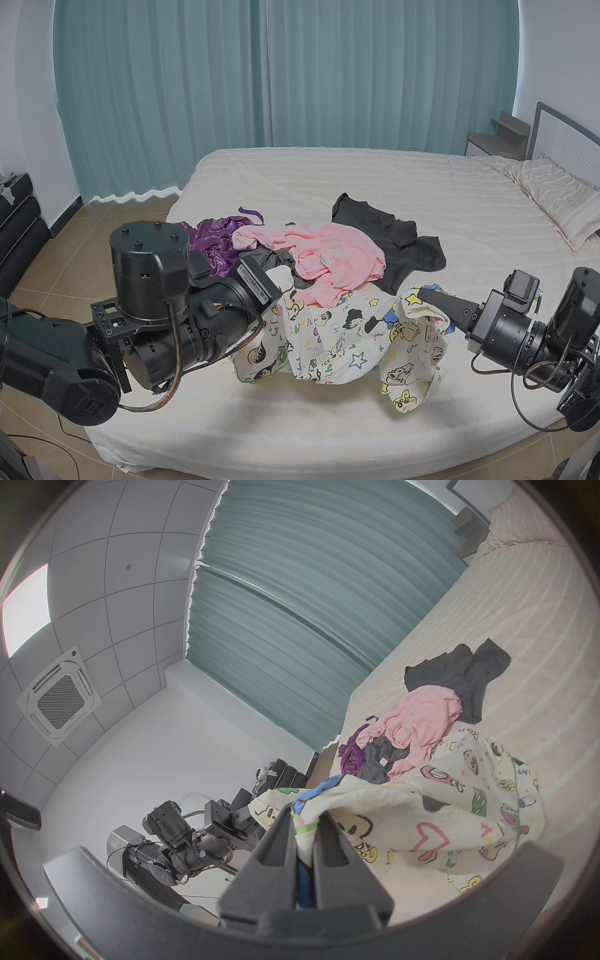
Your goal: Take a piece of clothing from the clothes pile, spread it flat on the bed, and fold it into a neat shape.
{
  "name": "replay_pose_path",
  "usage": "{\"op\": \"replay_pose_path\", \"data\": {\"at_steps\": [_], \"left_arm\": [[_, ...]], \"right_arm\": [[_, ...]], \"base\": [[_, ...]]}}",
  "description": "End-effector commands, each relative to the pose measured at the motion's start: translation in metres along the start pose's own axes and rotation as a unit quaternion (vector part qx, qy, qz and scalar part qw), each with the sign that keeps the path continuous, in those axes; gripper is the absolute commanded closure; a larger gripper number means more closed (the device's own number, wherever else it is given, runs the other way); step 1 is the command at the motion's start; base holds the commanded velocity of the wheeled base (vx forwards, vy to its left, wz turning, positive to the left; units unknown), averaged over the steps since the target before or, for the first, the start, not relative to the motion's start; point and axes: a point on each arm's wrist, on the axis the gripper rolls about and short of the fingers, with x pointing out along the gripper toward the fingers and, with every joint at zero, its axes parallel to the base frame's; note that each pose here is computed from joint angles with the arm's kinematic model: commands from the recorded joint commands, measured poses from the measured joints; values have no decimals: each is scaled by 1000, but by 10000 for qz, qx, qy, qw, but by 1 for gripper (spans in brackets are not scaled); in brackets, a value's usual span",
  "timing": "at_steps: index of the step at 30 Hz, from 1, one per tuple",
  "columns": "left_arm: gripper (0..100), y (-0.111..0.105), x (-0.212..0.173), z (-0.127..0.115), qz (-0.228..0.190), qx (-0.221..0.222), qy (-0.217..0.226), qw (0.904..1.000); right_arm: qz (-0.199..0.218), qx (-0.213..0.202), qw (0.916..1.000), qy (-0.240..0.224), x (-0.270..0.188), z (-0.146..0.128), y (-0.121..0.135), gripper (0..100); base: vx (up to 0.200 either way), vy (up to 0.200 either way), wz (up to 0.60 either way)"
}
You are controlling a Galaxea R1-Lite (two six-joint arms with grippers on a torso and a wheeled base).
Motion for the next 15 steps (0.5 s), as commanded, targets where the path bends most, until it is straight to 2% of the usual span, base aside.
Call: {"op": "replay_pose_path", "data": {"at_steps": [1,15], "left_arm": [[100,0,1,1,-65,-7,-61,10000],[100,-2,0,3,-208,-20,-192,9996]], "right_arm": [[-23,-5,10000,-69,0,3,-1,100],[46,-47,9994,-338,-1,12,-1,100]], "base": [[0,-200,0],[0,-200,0]]}}
